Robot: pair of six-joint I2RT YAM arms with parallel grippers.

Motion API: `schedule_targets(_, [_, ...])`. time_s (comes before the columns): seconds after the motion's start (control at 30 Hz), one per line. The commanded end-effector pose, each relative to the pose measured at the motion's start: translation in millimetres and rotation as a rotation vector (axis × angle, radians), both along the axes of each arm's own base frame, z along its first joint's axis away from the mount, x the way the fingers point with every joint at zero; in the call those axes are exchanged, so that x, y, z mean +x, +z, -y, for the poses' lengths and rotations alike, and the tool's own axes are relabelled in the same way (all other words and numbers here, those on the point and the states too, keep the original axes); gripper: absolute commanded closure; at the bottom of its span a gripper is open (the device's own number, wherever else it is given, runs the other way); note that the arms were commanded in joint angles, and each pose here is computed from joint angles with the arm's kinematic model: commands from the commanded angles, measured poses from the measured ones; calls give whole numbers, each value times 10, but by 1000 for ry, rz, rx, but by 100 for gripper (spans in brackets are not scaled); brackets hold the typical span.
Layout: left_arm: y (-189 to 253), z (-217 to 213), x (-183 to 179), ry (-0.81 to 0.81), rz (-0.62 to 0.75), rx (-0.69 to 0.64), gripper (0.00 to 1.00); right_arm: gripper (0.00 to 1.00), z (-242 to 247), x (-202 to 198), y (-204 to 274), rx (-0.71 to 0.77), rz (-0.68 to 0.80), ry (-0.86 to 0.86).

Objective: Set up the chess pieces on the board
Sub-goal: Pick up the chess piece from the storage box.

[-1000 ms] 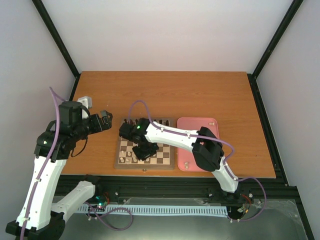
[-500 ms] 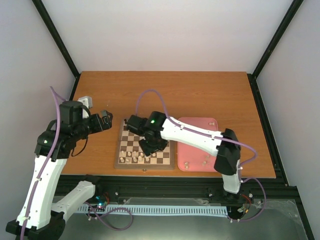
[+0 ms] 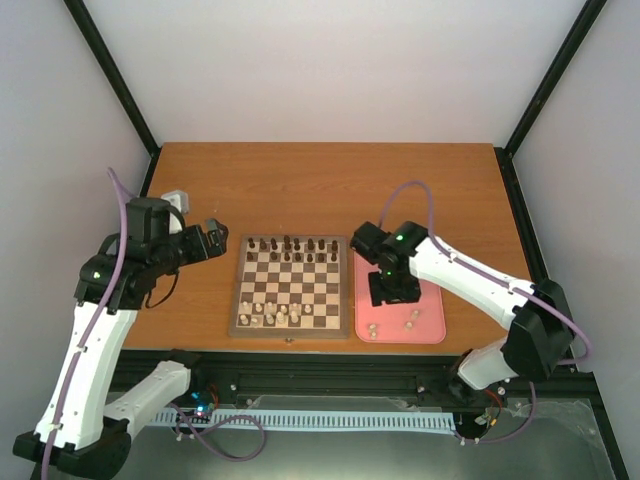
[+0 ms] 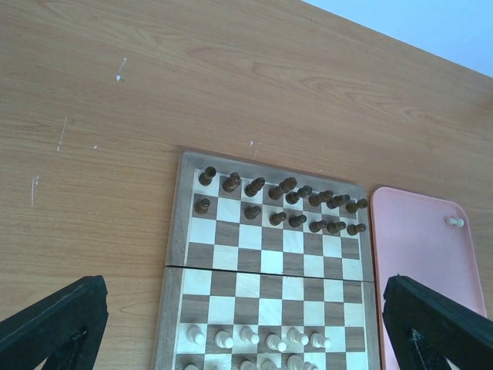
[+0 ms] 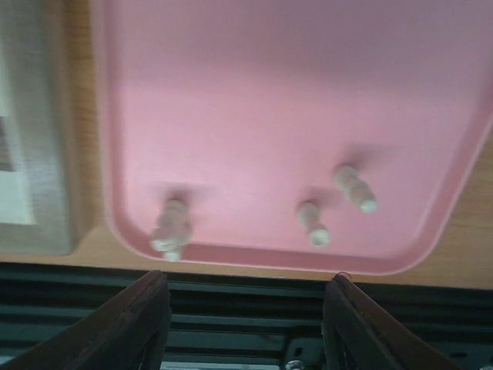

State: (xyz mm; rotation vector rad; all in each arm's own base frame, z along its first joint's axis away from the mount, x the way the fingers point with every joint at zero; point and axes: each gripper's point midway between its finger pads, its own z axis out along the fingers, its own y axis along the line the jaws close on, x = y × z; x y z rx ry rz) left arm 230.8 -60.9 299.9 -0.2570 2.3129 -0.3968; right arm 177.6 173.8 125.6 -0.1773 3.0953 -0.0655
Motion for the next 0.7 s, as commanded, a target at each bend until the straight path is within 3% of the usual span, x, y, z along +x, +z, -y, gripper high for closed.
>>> schedule_targets(0.0, [85,34,49,-19,28,-11,0,45,330,-31,-187,-16,-7,-108])
schedule_targets(0.67, [-10,72,147,-22,-6,-13,0,53,734,67,-792,-5,-94,-209])
